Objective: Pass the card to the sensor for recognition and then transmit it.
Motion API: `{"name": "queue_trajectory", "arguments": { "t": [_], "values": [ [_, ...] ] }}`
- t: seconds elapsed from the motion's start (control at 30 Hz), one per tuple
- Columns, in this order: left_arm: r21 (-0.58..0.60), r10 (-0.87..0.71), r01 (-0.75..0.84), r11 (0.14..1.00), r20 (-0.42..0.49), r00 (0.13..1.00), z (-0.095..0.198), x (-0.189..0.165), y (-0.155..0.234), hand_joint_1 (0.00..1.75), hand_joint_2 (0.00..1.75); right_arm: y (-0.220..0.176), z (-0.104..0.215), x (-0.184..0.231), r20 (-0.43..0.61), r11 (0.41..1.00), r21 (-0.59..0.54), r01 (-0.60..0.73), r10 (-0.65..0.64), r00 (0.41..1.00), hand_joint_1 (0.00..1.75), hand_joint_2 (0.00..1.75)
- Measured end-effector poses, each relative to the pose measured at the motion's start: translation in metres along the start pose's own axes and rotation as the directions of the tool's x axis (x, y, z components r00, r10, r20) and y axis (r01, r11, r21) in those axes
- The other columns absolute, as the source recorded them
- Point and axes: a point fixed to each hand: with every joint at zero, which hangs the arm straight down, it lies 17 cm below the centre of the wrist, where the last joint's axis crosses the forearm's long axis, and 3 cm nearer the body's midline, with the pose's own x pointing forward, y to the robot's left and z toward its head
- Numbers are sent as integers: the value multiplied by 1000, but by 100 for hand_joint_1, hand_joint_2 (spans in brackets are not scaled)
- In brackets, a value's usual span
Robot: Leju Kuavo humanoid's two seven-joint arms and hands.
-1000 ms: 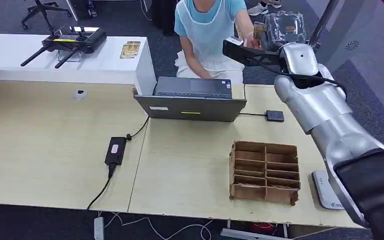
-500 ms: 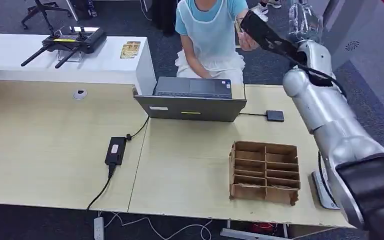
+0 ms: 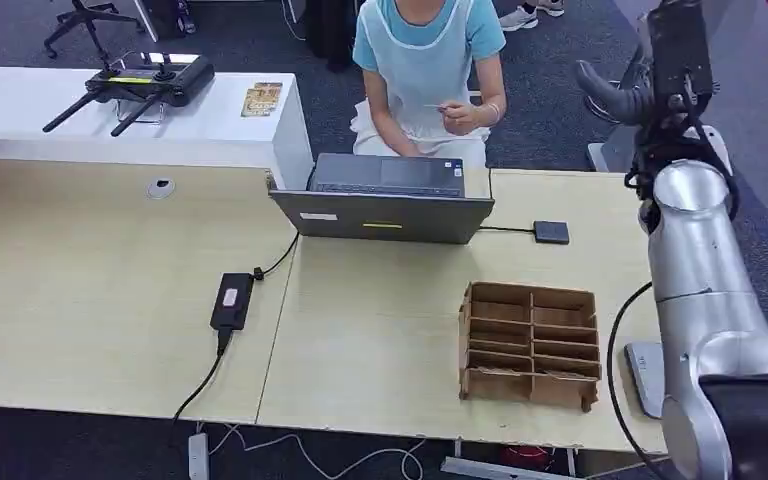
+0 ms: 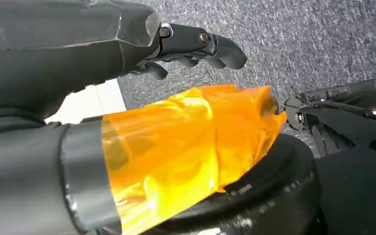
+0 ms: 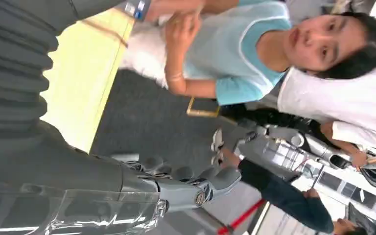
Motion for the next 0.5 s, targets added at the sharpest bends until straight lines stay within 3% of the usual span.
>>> {"name": "queue_trajectory", "arguments": {
  "t": [0.2, 0.37, 0.5],
  "values": [
    [9, 29, -29, 1000, 1, 1000, 0, -2, 2, 0, 0, -27, 34, -8, 51, 977, 3, 212, -212, 976, 0, 0],
    [19, 60, -60, 998, 0, 998, 0, -6, 3, 0, 0, -45, 84, -18, 70, 876, 53, 480, -482, 873, 0, 0],
    [30, 87, -87, 996, -5, 996, -1, -11, 5, 0, 0, -57, 127, -27, 88, 833, 75, 548, -552, 829, 0, 0]
  ]
}}
